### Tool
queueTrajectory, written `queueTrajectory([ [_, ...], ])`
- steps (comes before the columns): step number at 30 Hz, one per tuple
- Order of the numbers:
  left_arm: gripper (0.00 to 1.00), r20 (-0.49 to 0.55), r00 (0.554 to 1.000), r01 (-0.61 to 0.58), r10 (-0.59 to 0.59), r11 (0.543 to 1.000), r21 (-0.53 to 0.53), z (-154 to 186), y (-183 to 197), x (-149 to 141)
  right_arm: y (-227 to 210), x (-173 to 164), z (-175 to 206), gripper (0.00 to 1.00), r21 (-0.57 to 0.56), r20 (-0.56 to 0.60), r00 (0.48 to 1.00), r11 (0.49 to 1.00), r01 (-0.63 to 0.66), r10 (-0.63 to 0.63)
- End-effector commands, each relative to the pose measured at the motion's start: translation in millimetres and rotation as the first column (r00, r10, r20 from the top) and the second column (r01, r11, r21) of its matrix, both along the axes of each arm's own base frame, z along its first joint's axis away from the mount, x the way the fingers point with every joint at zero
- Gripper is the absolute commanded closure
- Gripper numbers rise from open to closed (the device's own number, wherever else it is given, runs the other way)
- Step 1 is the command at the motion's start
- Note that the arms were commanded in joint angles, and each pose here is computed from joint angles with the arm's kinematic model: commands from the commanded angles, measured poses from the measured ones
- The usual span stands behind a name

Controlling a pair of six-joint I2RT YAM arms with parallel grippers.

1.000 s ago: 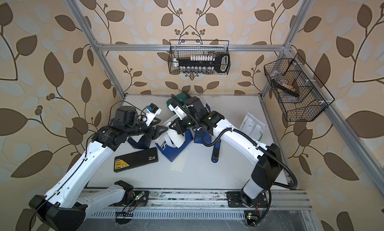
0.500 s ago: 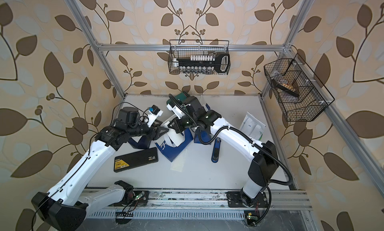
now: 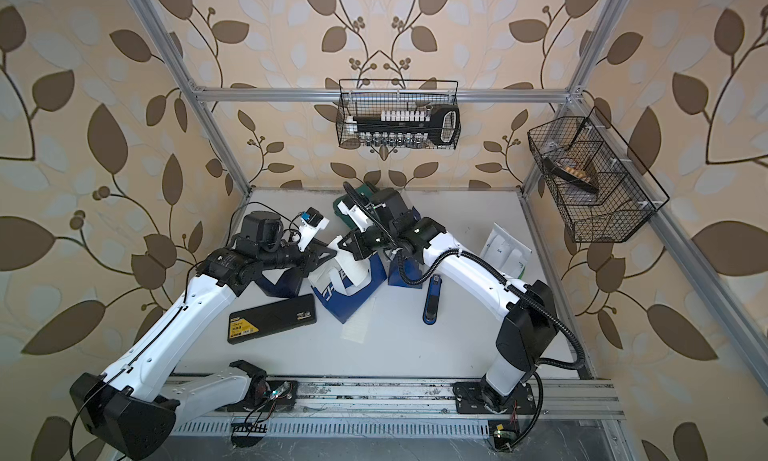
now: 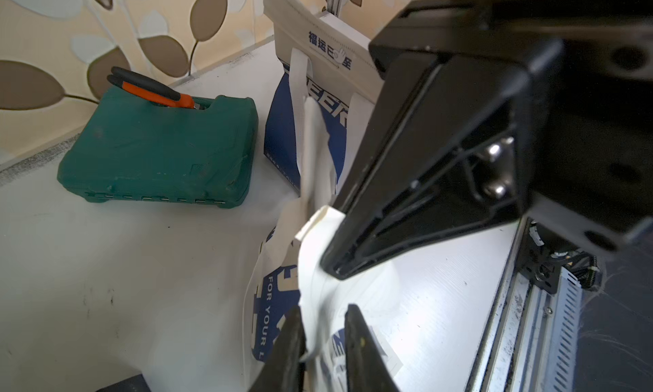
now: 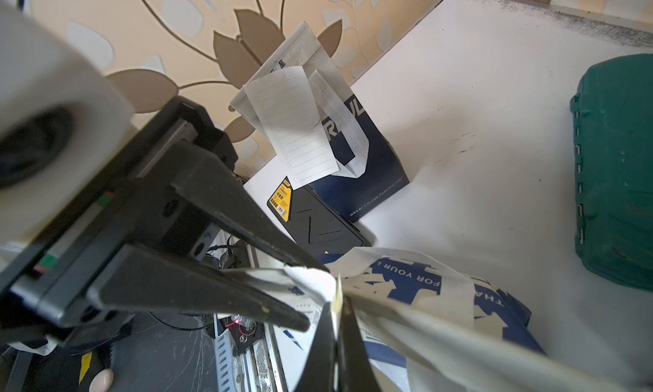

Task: Staple the receipts to the bags
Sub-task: Hold the receipt from the takeout bag.

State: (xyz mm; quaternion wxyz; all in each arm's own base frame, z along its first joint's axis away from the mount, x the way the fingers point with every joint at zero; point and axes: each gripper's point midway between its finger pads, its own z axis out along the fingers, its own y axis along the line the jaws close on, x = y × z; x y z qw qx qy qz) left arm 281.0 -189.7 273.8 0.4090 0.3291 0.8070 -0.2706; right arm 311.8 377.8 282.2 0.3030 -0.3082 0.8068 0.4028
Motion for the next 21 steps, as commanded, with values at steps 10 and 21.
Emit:
queueTrajectory([
  [10, 0.66, 0.017, 1.0, -0.003, 0.003, 1.0, -0.006, 3.0, 1.0, 3.7, -4.9, -6.2, -10.5, 1.0, 0.004, -0.032, 0.999, 1.0, 0.014, -0.014],
  [21, 0.81, 0.002, 1.0, -0.002, 0.002, 1.0, -0.005, -0.6, 0.8, 2.6, -3.2, -1.8, 0.5, 1.0, 0.034, -0.003, 1.0, 0.999, 0.025, -0.025],
])
